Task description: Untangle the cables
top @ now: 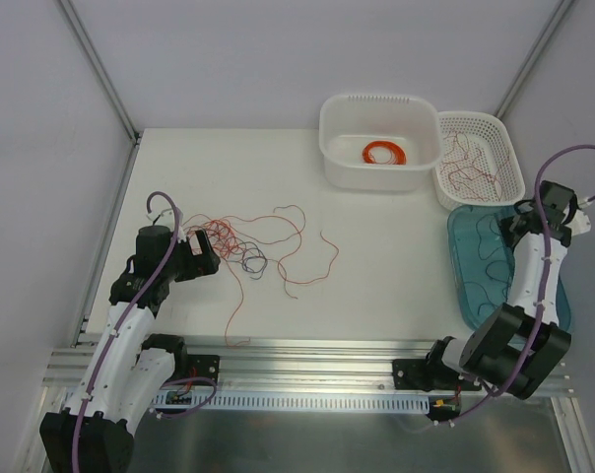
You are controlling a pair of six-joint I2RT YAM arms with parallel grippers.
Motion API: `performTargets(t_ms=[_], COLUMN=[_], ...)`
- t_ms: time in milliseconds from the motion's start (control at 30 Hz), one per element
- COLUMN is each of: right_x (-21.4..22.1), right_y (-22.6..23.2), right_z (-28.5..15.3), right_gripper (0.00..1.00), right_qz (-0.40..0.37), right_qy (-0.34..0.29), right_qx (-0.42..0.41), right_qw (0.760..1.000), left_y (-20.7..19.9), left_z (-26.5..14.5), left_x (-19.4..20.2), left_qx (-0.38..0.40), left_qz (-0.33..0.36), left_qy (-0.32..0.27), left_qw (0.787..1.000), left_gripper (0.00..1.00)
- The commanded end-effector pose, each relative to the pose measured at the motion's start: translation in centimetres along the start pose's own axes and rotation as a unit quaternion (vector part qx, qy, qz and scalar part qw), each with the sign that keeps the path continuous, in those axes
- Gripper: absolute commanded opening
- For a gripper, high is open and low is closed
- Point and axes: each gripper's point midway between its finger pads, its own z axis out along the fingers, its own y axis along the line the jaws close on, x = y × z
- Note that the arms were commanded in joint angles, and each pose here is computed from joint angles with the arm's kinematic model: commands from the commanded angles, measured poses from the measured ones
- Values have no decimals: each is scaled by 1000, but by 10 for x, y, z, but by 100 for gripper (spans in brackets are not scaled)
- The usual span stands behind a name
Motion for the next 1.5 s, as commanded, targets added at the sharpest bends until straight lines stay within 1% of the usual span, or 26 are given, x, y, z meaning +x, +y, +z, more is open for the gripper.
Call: performTargets(t_ms=[0,133,267,367,400,433,500,533,567,600,700,767,867,967,1000,1067,1100,1167,1200,1233,1267,1300,1333,1367,1400,1467], right_x=[-14,-1,21,31,32,31,27,21,16,22,16,31,55,93,113,134,153,179,197,209,215,227,233,239,248,260], right_y=[-33,-67,-85,-87,-85,-76,-66,-56,-51,-43,-17,7,42,66,71,74,77,77,77,74,71,68,63,62,59,57], right_z=[-2,15,27,26,23,16,3,-6,-17,-27,-55,-70,-92,-112,-121,-133,-145,-160,-173,-180,-184,-192,-193,-194,-199,-195], right_gripper=[1,6,13,24,30,42,56,71,78,87,96,97,99,99,99,99,99,99,99,99,99,99,99,99,99,99], right_qz=[-15,-6,-11,-19,-20,-25,-42,-71,-85,-113,-174,-224,-291,-347,-380,-401,-423,-439,-455,-462,-470,-483,-491,-497,-508,-520], right_qy=[-16,16,59,84,86,84,79,69,56,61,27,30,36,70,91,115,131,153,167,179,184,192,197,197,201,197], right_qx=[44,81,96,93,87,61,40,24,16,9,-25,-73,-160,-239,-270,-302,-329,-374,-400,-415,-419,-428,-427,-431,-437,-436], right_qw=[999,997,994,992,992,994,995,995,995,992,984,971,943,904,880,857,834,803,778,763,755,739,733,727,714,708], left_y=[3,3,2,1,0,-1,-3,-4,-4,-5,-9,-12,-16,-17,-18,-22,-22,-20,-13,-12,-13,-9,-4,-3,-2,-1], left_z=[2,1,1,1,1,1,1,2,2,2,5,10,16,22,26,29,32,42,49,53,56,60,66,70,77,90], left_x=[-3,-3,-3,-3,-2,-3,-1,0,0,1,3,5,0,-5,-8,-13,-15,-14,-9,-7,-8,-7,-5,-7,-13,-13], left_qx=[-6,-7,-4,-2,1,4,10,11,13,16,19,19,9,-8,-14,-14,-24,-47,-70,-76,-78,-90,-103,-106,-104,-106], left_qz=[-2,-1,-1,1,2,0,2,2,1,-2,-28,-45,-78,-105,-121,-137,-149,-148,-149,-153,-157,-160,-159,-157,-151,-142], left_qy=[-10,-12,-11,-11,-10,-9,-5,0,0,3,16,34,47,57,62,66,66,75,85,91,94,94,97,94,82,90], left_qw=[1000,1000,1000,1000,1000,1000,1000,1000,1000,1000,999,998,996,993,991,988,986,985,983,981,980,979,977,977,980,980], left_gripper=[99,99,99,99,99,99,99,99,99,99,99,99,99,98,97,96,95,93,92,90,89,88,86,83,81,77])
